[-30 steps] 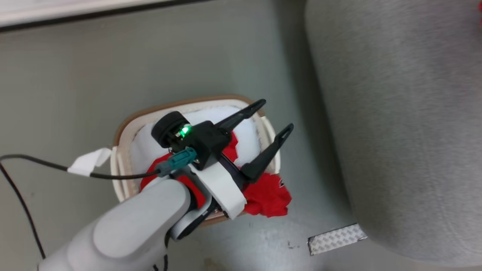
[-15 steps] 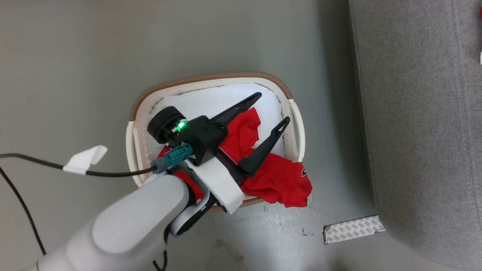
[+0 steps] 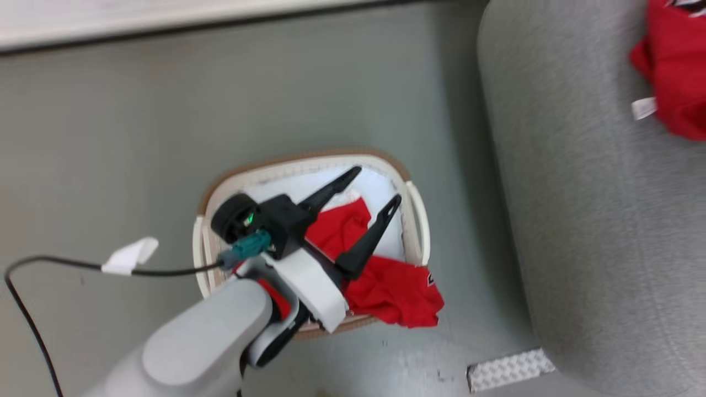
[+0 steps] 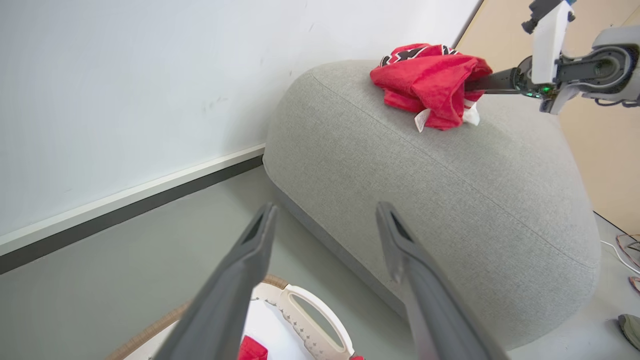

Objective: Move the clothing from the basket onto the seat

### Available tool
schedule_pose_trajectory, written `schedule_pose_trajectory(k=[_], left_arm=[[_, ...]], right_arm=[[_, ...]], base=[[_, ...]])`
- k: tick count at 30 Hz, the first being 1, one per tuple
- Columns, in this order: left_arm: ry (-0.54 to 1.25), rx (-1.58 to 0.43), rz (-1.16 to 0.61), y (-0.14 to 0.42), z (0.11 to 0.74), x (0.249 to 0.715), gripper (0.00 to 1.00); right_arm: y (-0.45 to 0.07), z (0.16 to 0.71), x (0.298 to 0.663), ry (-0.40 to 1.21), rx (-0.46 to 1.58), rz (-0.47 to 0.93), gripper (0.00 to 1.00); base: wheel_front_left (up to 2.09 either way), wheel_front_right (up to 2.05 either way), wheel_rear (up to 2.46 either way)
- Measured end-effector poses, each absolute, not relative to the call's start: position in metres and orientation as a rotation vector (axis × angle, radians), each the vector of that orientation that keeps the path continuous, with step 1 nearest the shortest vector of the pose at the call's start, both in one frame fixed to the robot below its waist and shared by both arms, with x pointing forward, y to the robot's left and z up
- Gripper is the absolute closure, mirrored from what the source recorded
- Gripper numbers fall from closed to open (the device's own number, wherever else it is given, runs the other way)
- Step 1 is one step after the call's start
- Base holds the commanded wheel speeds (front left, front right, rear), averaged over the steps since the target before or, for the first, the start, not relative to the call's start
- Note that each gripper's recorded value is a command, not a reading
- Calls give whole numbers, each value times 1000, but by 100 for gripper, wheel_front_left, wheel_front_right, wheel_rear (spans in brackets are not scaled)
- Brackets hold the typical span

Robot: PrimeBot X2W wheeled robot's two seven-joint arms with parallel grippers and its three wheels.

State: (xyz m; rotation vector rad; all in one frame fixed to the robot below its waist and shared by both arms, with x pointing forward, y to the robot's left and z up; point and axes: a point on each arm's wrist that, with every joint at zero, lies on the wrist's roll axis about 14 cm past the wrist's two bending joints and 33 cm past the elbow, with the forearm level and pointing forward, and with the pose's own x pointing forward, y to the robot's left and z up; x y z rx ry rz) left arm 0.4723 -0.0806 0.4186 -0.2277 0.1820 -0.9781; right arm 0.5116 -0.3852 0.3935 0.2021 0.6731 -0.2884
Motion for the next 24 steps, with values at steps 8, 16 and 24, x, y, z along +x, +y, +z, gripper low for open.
schedule_pose_trajectory(k=[8,16,24], left_arm=[[118,-229,-925,-74,464,457,0],[17,-213,-805,-49,517,445,0],[-90,-199,-529,30,558,439,0]], right_arm=[[-370,459,487,606,46,-153,0],[-335,550,469,329,49,-13,0],[-295,607,440,-4,149,62,0]], base=[[0,0,0],[0,0,0],[0,0,0]])
